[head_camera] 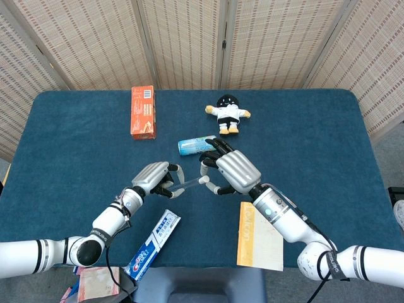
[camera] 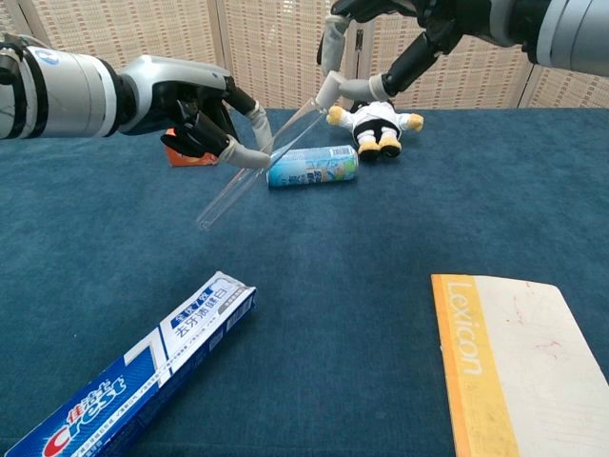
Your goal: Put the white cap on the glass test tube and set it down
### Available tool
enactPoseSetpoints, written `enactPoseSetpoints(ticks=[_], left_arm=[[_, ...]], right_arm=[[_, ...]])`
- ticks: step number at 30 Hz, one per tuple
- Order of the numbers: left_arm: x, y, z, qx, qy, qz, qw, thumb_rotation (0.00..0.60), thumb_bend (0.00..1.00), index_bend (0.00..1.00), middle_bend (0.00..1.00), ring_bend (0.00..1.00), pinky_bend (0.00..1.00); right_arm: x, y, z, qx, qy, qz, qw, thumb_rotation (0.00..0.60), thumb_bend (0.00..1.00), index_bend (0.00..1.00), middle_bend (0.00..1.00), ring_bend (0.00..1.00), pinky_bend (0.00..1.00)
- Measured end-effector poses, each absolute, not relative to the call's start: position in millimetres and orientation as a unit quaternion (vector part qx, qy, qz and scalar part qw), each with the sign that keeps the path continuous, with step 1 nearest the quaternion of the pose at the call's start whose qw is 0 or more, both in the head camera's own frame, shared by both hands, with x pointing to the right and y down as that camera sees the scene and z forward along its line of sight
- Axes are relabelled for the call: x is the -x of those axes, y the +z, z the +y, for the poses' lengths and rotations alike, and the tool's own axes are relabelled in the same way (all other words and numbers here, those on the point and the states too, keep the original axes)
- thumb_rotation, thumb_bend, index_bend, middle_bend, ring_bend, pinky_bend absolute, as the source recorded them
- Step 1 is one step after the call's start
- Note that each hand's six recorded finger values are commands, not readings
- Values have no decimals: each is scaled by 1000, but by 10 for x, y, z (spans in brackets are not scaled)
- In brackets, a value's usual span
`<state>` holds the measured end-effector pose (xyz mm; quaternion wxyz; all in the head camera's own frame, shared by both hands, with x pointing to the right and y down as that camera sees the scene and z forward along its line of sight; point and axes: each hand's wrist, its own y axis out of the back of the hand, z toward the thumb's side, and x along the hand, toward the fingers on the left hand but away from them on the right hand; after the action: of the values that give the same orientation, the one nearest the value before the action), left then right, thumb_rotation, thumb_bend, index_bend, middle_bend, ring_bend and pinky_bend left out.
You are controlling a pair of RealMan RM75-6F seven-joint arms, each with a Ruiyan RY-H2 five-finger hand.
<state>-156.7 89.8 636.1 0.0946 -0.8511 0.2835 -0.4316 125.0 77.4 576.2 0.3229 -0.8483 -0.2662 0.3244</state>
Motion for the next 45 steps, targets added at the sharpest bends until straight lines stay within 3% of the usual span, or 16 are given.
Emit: enactPoseSetpoints(ticks=[34, 38, 41, 45], left_arm=[[1512, 6340, 917, 856, -427, 279, 84, 600, 370, 592, 1000, 1000, 1000], [1526, 6345, 913, 855, -429, 280, 86, 600, 371, 592, 1000, 1000, 1000], [1543, 6356, 914, 853, -431, 281, 87, 600, 371, 592, 1000, 1000, 1000], [1566, 6375, 910, 852, -434, 281, 88, 600, 370, 593, 1000, 1000, 1000]], right_arm=[[-1136, 5861, 816, 851, 327, -257, 321, 600, 546, 699, 291, 0, 0], [-1144, 5873, 815, 850, 329, -256, 321, 600, 488, 697, 280, 0, 0], [-1149, 5885, 820, 851, 332, -253, 320, 600, 410, 618, 248, 0, 0], [-1155, 5901, 822, 851, 336, -248, 319, 600, 323, 436, 212, 0, 0]])
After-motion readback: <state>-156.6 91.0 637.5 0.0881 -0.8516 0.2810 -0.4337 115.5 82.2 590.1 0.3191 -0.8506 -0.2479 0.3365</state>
